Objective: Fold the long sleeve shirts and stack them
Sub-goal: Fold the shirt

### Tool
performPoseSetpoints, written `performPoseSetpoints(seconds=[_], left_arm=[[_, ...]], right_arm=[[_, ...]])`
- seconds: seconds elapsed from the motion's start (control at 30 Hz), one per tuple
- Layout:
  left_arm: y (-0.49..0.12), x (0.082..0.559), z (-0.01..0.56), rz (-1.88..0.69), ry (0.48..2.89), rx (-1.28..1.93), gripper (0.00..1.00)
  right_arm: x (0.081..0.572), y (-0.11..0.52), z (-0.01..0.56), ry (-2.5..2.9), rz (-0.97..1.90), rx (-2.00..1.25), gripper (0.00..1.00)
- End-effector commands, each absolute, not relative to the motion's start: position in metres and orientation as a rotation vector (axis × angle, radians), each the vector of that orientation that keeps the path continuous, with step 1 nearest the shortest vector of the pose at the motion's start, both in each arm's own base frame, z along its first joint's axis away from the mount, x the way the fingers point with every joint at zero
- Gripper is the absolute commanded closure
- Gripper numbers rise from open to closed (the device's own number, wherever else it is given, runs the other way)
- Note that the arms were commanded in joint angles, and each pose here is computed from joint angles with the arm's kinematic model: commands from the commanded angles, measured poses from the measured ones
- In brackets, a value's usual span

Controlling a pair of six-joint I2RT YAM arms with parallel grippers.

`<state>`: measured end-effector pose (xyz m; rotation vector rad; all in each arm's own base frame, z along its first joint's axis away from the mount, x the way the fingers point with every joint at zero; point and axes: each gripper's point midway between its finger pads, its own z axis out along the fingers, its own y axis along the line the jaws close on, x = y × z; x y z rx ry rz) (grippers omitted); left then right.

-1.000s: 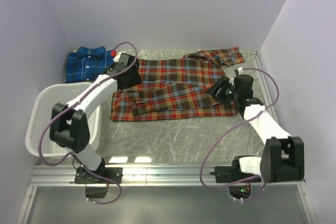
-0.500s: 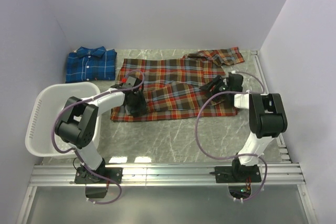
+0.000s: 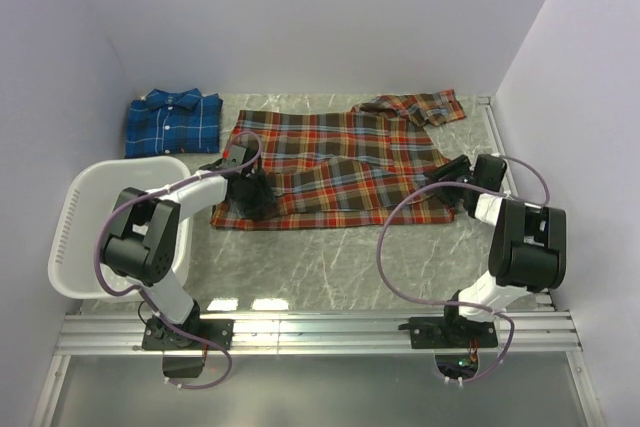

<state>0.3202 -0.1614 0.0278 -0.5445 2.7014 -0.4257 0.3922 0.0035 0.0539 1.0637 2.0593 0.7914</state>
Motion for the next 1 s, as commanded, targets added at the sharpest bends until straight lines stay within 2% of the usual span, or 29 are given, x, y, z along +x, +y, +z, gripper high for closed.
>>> performPoseSetpoints(seconds=[0.0, 0.2, 0.3, 0.43, 0.6, 0.7, 0.97], left_arm=[[-0.145, 0.289, 0.008, -0.334, 2.808, -0.55, 0.36], [-0.146, 0.284, 0.011, -0.348, 2.812, -0.53, 0.35], [-0.145, 0.284, 0.009, -0.336, 2.814, -0.528, 0.34], [-0.144, 0.28, 0.008, -0.342, 2.82, -0.523, 0.34], [-0.145, 0.274, 0.0, -0.351, 2.842, -0.52, 0.33], [-0.145, 0.27, -0.005, -0.359, 2.859, -0.525, 0.33], [-0.14, 0.258, -0.008, -0.353, 2.871, -0.537, 0.34]], right_arm=[[0.407, 0.017, 0.095, 2.024, 0.77, 0.883, 0.38], [0.439, 0.144, 0.169, 2.013, 1.096, 0.439, 0.38], [0.445, 0.203, 0.182, 1.991, 1.272, 0.343, 0.38], [0.456, 0.253, 0.16, 2.014, 1.348, 0.271, 0.37], [0.47, 0.272, 0.127, 2.026, 1.408, 0.296, 0.37], [0.48, 0.264, 0.095, 2.062, 1.344, 0.336, 0.37], [0.494, 0.196, 0.061, 2.056, 1.17, 0.574, 0.37]])
